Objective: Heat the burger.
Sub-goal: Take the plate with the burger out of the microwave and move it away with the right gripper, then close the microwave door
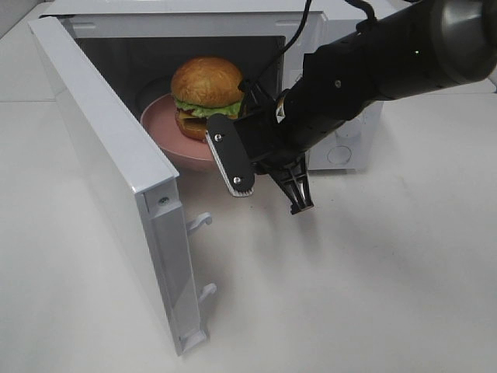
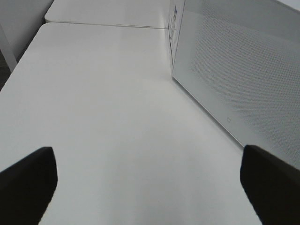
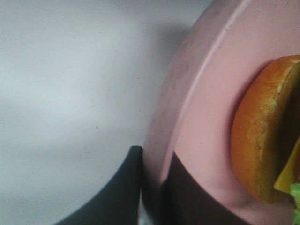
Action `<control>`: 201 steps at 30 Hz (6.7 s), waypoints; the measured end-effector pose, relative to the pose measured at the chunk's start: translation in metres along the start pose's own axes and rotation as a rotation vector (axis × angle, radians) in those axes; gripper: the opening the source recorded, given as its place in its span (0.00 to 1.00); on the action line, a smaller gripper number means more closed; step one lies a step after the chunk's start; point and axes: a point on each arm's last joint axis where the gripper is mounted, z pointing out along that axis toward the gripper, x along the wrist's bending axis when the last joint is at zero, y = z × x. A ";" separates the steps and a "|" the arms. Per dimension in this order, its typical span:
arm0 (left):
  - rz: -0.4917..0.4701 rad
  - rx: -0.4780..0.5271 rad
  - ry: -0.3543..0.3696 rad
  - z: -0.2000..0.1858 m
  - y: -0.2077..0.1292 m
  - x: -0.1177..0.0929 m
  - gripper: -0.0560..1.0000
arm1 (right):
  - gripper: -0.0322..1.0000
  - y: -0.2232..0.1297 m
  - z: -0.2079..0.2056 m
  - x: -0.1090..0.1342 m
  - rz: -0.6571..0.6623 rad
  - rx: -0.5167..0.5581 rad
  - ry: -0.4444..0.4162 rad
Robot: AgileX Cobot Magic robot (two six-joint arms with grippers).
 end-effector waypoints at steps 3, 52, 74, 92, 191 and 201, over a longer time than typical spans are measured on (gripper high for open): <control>0.000 0.000 0.000 0.000 0.000 0.000 0.98 | 0.10 0.000 -0.003 0.002 -0.006 0.000 0.001; 0.000 0.000 0.000 0.000 0.000 0.000 0.98 | 0.10 -0.025 -0.172 0.132 0.025 0.042 0.036; 0.000 0.000 0.000 0.000 0.000 0.000 0.98 | 0.10 -0.043 -0.221 0.165 0.310 0.211 0.030; 0.000 0.000 0.000 0.000 0.000 0.000 0.98 | 0.10 -0.061 -0.226 0.167 0.599 0.418 -0.039; 0.000 0.000 0.000 0.000 0.000 0.000 0.98 | 0.84 -0.075 -0.177 0.085 1.639 0.507 -0.017; 0.000 0.000 0.000 0.000 0.000 0.000 0.98 | 0.78 -0.059 -0.243 0.095 1.660 0.321 -0.026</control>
